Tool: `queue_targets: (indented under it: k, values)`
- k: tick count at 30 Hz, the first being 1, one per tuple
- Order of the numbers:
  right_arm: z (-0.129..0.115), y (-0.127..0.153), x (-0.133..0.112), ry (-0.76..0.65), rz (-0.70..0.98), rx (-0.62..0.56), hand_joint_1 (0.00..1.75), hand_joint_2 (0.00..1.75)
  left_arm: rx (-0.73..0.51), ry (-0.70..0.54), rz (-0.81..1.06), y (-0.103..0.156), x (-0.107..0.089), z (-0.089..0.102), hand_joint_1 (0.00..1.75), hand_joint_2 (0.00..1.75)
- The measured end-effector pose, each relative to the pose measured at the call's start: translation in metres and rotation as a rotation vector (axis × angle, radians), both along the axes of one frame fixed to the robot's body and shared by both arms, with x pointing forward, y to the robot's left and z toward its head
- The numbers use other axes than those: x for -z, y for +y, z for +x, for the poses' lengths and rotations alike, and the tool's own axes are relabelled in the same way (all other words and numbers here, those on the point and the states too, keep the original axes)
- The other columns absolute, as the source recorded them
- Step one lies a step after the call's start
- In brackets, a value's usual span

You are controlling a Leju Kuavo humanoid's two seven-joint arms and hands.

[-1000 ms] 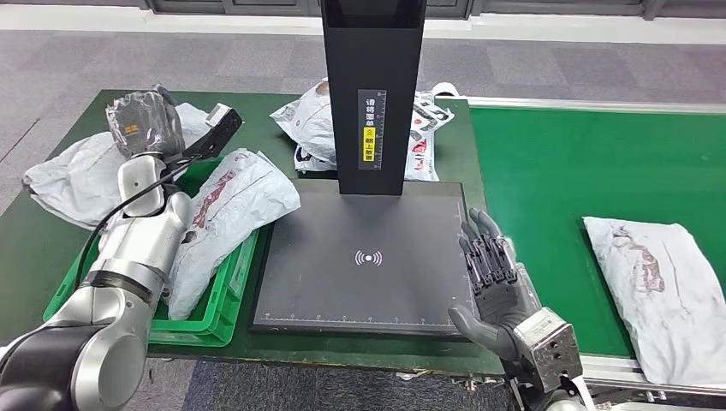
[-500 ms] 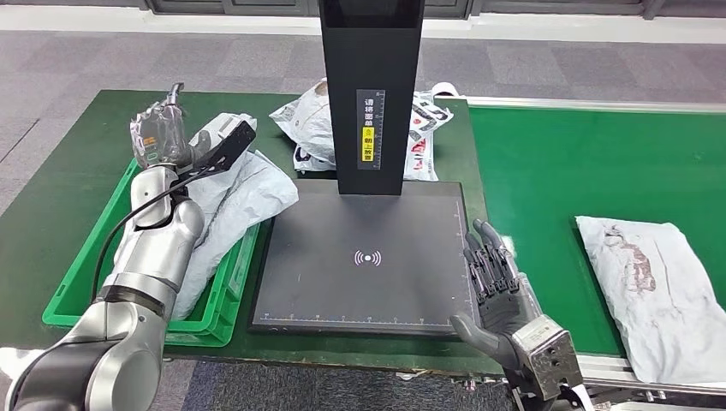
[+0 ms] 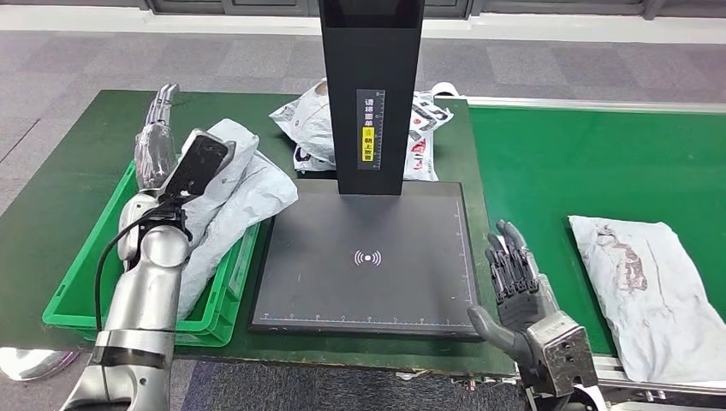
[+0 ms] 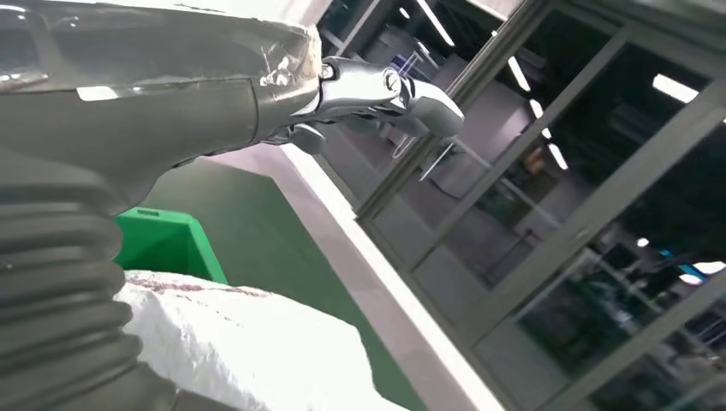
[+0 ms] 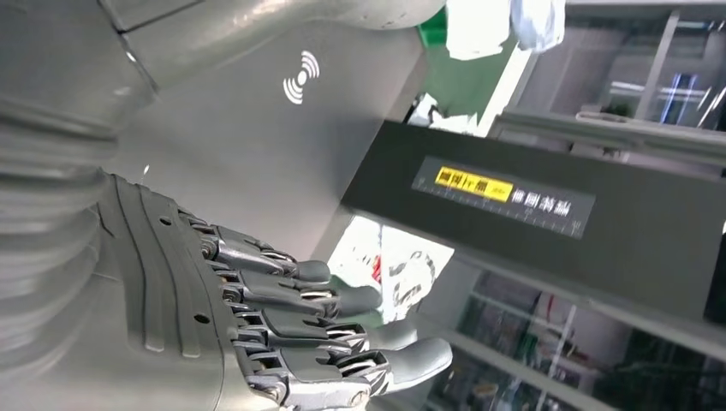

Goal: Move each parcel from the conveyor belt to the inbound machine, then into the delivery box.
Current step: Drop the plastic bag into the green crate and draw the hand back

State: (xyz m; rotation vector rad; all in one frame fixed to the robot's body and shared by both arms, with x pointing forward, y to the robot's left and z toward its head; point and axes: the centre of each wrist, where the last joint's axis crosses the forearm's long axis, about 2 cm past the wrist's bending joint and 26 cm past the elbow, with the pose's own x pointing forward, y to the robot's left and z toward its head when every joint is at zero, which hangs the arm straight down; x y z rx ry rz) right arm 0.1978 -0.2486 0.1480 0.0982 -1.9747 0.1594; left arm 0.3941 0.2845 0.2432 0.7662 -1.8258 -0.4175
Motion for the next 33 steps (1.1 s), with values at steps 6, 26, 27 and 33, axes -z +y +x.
queue_targets:
  k: [6, 26, 27, 33]
  values:
    - [-0.001, -0.007, 0.000, 0.011, -0.013, 0.036, 0.00, 1.75, 0.109, -0.163, -0.184, 0.002, -0.009, -0.026, 0.00, 0.87]
    - [0.088, -0.127, 0.008, 0.428, -0.794, 0.729, 0.00, 1.75, 0.825, -0.070, -0.642, -0.062, 0.034, -0.112, 0.00, 1.75]
    - [0.100, -0.141, 0.010, 0.472, -0.854, 0.744, 0.00, 1.75, 0.843, -0.057, -0.649, -0.065, 0.037, -0.113, 0.00, 1.75]
    - [0.144, -0.221, 0.027, 0.754, -1.126, 0.818, 0.00, 1.75, 0.889, 0.026, -0.691, -0.083, 0.064, -0.119, 0.00, 1.75]
